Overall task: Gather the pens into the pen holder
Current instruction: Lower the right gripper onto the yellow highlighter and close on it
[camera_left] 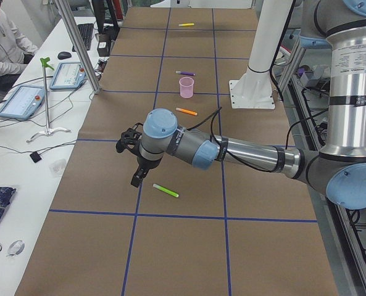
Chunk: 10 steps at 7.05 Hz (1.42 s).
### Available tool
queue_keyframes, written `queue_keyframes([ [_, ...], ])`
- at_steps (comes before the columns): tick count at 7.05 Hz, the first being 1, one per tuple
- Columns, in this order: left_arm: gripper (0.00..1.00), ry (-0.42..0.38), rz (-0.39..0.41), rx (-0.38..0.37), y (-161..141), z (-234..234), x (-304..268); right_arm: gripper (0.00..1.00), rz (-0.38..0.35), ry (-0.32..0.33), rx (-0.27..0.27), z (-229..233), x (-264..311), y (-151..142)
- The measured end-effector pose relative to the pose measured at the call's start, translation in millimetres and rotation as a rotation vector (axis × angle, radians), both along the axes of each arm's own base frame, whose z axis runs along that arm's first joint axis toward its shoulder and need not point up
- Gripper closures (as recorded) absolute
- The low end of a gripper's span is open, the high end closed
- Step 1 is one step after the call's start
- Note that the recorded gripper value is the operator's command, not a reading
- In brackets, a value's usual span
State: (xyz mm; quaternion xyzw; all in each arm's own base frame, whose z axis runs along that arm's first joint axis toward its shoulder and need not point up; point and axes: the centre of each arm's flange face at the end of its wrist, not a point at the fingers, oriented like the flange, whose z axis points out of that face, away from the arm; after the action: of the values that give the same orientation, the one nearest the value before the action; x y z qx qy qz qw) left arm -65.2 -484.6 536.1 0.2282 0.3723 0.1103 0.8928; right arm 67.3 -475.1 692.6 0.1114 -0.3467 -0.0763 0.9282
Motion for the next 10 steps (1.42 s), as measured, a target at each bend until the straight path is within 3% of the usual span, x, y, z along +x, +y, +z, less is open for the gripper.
queue_keyframes([
  [3,0.0,0.001,-0.001,0.009,0.4,-1.2,0.0,0.05,0.043,-0.042,-0.041,68.4,-48.6,11.6],
  [5,0.0,0.003,-0.005,0.006,0.4,-1.7,0.0,0.2,0.025,-0.029,-0.068,84.7,-75.5,21.2],
  [6,0.0,0.006,-0.01,0.002,0.4,-2.2,0.0,0.34,0.015,-0.012,-0.072,88.9,-83.4,23.6],
  [9,0.0,0.013,-0.023,-0.009,0.0,-3.7,0.0,0.37,-0.01,0.005,-0.079,94.1,-96.7,26.3],
  [10,0.0,0.013,-0.024,-0.011,0.0,-3.5,0.0,0.42,-0.016,0.006,-0.082,95.6,-99.2,27.1],
])
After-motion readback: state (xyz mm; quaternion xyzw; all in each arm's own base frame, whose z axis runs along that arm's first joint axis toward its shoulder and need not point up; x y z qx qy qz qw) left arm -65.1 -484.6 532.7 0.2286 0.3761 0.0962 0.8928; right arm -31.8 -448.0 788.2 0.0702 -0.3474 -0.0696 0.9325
